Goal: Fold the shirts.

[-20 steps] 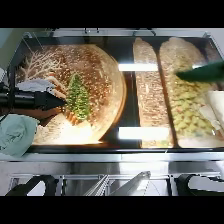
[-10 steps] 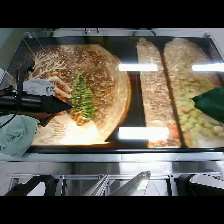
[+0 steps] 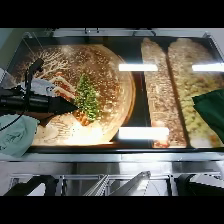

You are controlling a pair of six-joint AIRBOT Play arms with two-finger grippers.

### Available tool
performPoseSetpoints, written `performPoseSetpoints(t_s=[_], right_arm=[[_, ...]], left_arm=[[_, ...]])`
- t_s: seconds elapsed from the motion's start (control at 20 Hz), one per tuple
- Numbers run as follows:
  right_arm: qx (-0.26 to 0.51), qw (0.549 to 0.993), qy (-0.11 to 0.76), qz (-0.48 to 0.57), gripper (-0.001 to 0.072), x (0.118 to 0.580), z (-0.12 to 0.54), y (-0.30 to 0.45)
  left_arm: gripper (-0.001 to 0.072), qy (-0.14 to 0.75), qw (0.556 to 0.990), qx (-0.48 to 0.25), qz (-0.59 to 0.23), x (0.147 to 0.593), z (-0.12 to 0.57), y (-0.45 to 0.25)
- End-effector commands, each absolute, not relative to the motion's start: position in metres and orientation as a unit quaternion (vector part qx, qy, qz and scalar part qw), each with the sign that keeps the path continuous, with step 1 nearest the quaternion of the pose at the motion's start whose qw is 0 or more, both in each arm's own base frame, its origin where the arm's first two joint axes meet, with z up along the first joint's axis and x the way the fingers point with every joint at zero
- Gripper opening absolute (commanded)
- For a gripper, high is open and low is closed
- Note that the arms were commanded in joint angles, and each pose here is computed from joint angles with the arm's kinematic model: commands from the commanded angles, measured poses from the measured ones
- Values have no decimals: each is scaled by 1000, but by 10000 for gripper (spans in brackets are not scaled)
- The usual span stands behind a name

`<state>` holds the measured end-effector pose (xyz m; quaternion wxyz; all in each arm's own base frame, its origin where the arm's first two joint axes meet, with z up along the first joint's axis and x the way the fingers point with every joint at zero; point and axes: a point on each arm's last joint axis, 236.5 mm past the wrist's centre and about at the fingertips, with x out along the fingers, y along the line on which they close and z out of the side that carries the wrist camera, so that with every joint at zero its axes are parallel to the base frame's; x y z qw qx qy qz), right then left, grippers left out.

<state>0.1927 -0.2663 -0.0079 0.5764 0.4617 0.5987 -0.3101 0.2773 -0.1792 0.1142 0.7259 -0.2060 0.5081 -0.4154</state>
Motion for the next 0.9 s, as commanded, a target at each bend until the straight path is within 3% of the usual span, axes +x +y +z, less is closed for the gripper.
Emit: performPoseSetpoints(t_s=[0.0,0.05,0.1,0.25,0.35,0.65,0.85], right_arm=[[494,610,559,-269,560,232,12,-258],[505,634,538,-231,366,256,24,-248],[512,660,515,-191,13,281,37,-236],[508,744,429,-65,22,352,100,-189],[462,784,414,8,22,371,134,-146],[237,862,438,92,21,328,154,-2],[181,871,431,152,21,271,85,77]], left_arm=[[26,507,726,-204,-417,277,115,-180],[25,504,729,-202,-418,279,118,-180],[21,495,735,-196,-420,282,126,-180],[20,458,764,-180,-417,298,168,-176],[21,442,776,-176,-414,302,192,-171],[20,443,782,-200,-390,248,167,-170],[20,464,775,-244,-352,203,98,-171]])
